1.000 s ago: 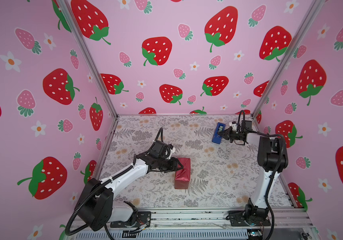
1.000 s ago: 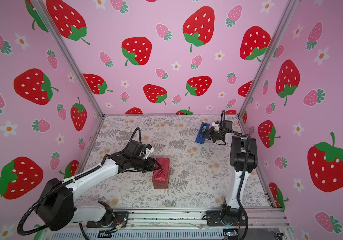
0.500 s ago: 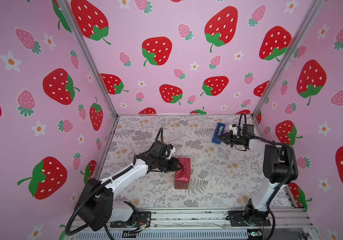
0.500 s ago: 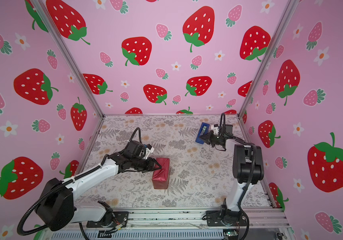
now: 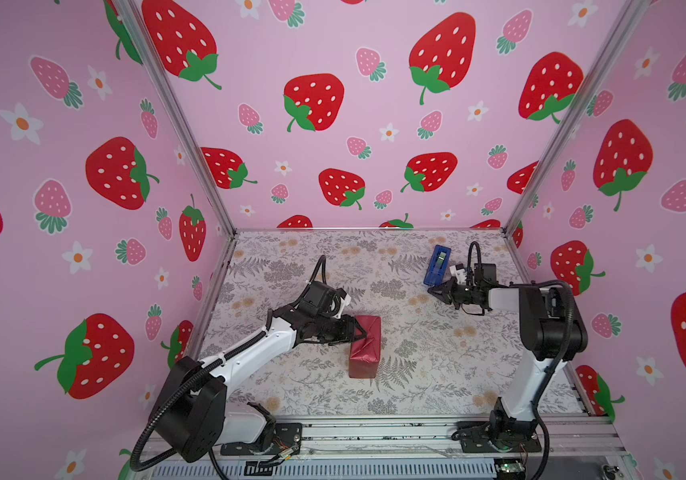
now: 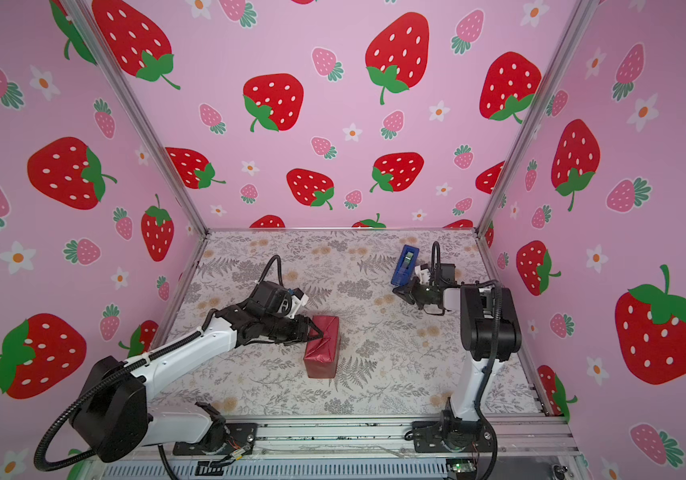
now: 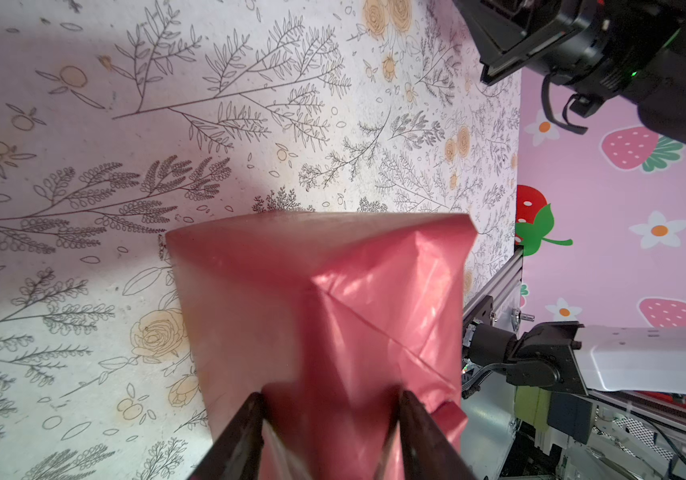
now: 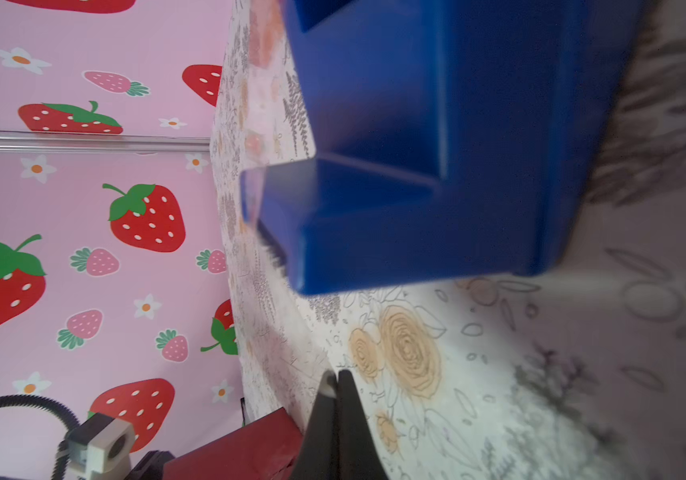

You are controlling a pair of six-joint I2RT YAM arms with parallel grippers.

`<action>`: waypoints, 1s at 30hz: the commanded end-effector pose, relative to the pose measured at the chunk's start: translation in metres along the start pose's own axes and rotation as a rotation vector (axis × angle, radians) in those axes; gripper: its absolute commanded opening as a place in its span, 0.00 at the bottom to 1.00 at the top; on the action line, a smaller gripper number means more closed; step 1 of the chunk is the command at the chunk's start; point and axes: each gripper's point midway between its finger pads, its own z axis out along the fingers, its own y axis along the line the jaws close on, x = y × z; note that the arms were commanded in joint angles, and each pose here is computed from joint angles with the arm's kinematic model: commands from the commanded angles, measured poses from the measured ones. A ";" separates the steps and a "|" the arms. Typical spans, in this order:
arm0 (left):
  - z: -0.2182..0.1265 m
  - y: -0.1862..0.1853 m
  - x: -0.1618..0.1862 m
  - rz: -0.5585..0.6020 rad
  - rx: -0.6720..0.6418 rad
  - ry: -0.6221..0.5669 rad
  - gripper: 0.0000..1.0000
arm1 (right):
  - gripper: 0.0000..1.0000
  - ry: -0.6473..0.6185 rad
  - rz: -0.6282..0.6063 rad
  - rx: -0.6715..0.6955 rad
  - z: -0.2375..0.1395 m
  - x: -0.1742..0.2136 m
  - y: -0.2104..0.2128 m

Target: Wrap the gift box in paper

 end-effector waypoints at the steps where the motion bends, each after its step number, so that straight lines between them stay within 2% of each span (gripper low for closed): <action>1: 0.017 0.059 0.062 -0.093 -0.216 0.210 0.53 | 0.00 0.078 0.048 0.120 0.006 0.031 -0.041; 5: 0.017 0.059 0.062 -0.087 -0.216 0.216 0.53 | 0.00 0.078 0.059 0.185 0.000 0.034 -0.063; 9: 0.018 0.058 0.061 -0.078 -0.212 0.220 0.53 | 0.00 0.066 0.022 0.181 -0.008 0.031 -0.055; 14: 0.019 0.055 0.057 -0.045 -0.200 0.227 0.53 | 0.00 0.047 -0.065 0.127 -0.027 0.029 -0.015; 19: 0.020 0.044 0.048 0.035 -0.169 0.247 0.53 | 0.00 0.070 -0.157 0.085 -0.052 0.047 0.034; 23: 0.027 0.033 0.041 0.103 -0.130 0.293 0.52 | 0.00 0.104 -0.235 0.037 -0.069 0.072 0.074; 30: 0.041 0.007 0.033 0.246 -0.055 0.390 0.52 | 0.00 0.232 -0.363 -0.049 -0.082 0.138 0.134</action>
